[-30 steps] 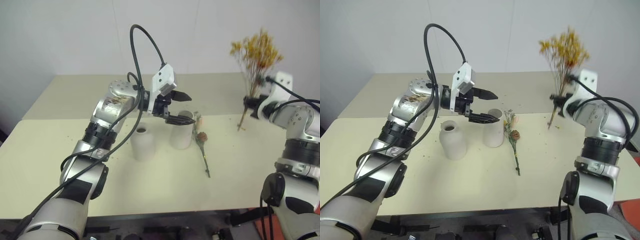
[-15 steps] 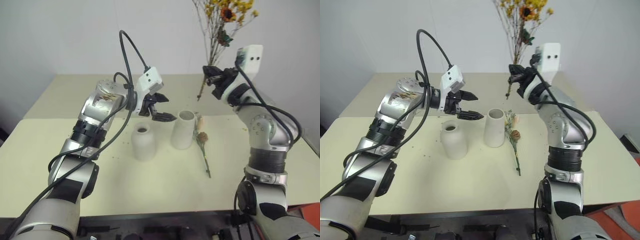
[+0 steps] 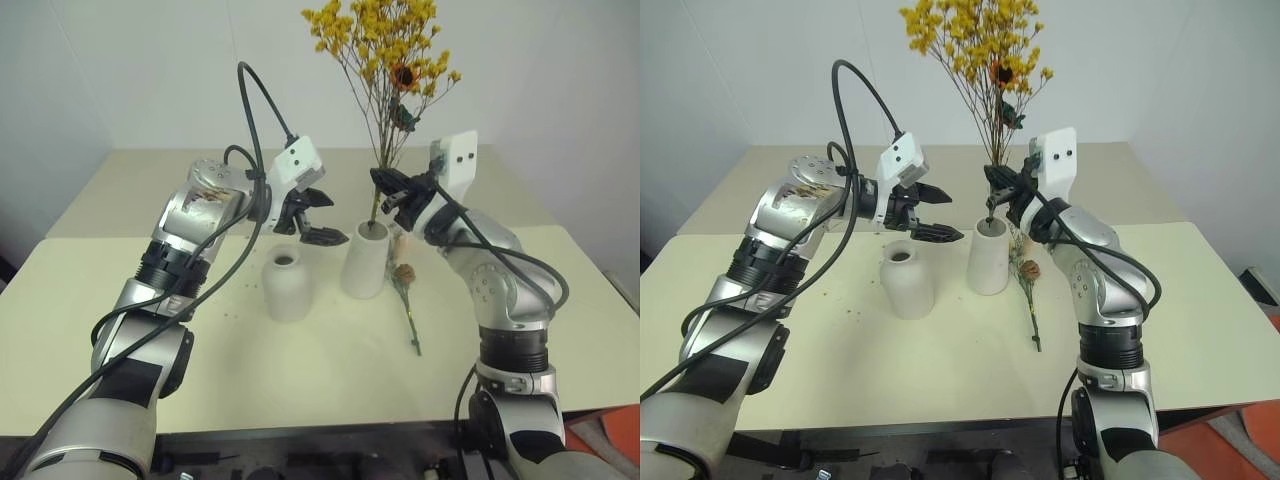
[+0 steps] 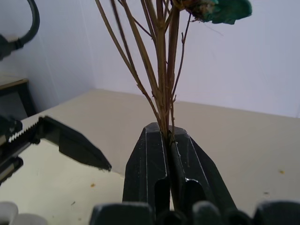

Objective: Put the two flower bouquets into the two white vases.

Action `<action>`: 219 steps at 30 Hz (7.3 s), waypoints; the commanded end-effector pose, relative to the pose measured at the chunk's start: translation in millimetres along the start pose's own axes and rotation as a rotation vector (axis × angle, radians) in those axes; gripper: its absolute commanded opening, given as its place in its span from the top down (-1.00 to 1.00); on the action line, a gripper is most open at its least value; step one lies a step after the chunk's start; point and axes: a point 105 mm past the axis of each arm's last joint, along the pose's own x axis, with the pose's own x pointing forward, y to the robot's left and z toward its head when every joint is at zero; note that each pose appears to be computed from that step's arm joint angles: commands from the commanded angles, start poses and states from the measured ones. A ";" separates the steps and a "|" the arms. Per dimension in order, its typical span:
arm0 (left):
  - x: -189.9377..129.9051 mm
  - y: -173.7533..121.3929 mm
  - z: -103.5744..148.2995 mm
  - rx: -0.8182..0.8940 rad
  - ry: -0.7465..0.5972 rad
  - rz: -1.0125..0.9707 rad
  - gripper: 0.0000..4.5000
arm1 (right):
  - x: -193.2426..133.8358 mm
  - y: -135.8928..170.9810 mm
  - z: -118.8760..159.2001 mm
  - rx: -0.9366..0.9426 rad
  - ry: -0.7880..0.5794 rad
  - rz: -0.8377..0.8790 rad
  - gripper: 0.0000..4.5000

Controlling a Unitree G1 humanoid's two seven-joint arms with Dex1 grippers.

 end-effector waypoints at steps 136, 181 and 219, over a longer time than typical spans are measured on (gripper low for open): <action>-112.3 -39.0 -49.2 -0.136 0.087 0.268 -1.00 | 0.0 94.5 31.9 0.094 -0.449 0.346 0.98; -101.9 -35.8 -44.7 -0.120 0.070 0.244 -1.00 | 42.1 140.0 16.6 0.121 -0.468 0.331 0.98; -106.5 -40.2 -46.9 -0.143 0.075 0.267 -1.00 | 37.0 159.5 28.1 0.291 -0.498 0.409 0.98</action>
